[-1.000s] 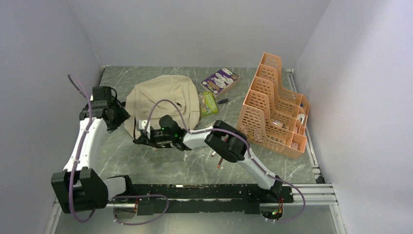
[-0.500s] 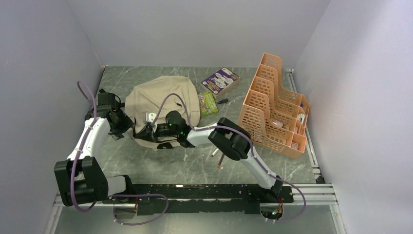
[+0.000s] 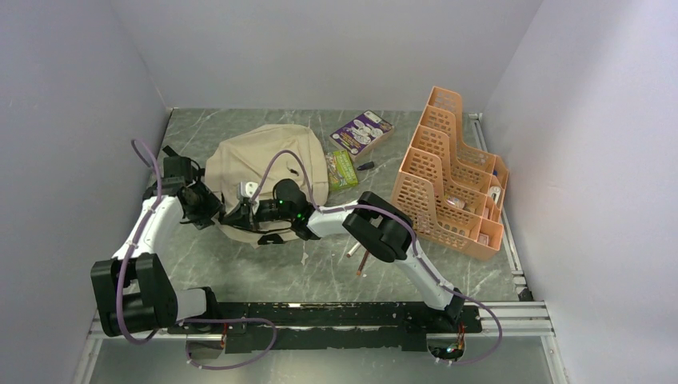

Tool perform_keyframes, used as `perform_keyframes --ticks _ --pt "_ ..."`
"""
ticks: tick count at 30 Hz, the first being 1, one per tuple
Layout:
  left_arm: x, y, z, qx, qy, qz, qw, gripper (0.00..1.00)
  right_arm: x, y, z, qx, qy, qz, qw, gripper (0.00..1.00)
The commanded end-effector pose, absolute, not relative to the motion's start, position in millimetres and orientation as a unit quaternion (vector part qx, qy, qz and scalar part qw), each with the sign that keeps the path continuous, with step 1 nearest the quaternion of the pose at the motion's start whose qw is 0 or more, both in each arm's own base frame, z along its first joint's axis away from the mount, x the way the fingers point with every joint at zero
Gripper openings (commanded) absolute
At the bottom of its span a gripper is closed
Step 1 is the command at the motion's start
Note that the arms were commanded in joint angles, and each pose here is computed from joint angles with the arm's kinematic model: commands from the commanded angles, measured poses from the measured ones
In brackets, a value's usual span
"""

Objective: Pack the student bag
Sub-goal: Unzip the student bag at the center of the board.

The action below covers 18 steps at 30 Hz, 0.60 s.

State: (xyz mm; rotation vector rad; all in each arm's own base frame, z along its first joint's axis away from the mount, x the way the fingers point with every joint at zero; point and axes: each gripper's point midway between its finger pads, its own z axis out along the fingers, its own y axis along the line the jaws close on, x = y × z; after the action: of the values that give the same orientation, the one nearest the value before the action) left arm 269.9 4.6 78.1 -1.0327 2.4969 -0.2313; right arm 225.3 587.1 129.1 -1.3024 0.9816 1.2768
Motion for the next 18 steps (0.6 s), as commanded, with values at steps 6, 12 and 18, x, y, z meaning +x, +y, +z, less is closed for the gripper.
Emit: perform_keyframes --ticks 6,12,18 --pt "284 4 78 -0.373 0.894 -0.100 0.228 0.29 217 582 171 -0.559 0.354 0.527 0.534 0.00" --pt "290 12 77 -0.376 0.894 -0.083 0.229 0.05 204 575 165 -0.589 0.346 0.528 0.505 0.00" --pt "298 26 78 -0.387 0.890 -0.059 0.235 0.05 190 563 158 -0.620 0.341 0.526 0.472 0.00"
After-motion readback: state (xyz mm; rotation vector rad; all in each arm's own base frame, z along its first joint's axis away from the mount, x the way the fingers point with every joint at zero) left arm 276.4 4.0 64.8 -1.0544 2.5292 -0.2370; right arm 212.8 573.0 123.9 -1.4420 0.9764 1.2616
